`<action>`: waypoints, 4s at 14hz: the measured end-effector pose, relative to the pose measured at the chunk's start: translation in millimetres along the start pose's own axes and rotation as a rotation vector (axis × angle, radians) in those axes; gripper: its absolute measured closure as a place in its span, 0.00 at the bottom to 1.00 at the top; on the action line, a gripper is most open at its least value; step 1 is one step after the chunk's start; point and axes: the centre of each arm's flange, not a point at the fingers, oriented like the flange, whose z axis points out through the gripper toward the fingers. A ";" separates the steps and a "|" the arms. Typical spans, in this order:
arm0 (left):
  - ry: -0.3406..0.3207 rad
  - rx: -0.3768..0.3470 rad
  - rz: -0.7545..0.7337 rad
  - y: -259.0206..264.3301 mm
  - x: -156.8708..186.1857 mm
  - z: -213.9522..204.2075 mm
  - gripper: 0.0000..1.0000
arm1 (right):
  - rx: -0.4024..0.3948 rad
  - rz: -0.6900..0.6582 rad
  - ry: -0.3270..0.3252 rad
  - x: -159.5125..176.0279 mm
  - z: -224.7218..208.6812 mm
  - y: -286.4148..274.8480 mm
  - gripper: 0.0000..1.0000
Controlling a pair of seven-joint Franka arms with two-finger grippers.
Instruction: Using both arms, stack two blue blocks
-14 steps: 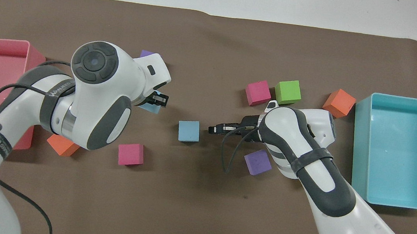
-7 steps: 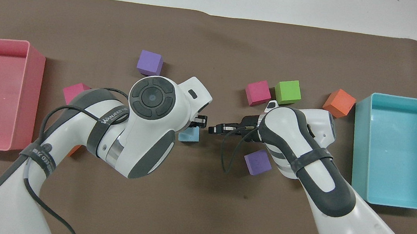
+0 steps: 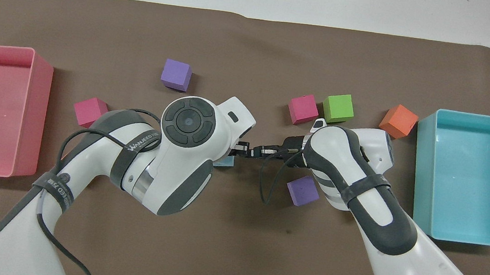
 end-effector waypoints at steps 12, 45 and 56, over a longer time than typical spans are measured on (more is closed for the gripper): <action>-0.030 0.016 -0.015 -2.9 -4.8 17.0 0.39 | -0.005 -0.007 -0.006 -2.6 5.9 -3.9 0.99; -0.024 -0.010 -0.030 -2.8 -4.8 20.0 0.19 | -0.130 -0.070 -0.032 12.3 -21.6 -20.3 0.99; 0.002 -0.018 0.026 -87.9 13.3 -95.2 0.00 | -0.374 -0.236 -0.044 35.2 -98.7 -38.2 0.21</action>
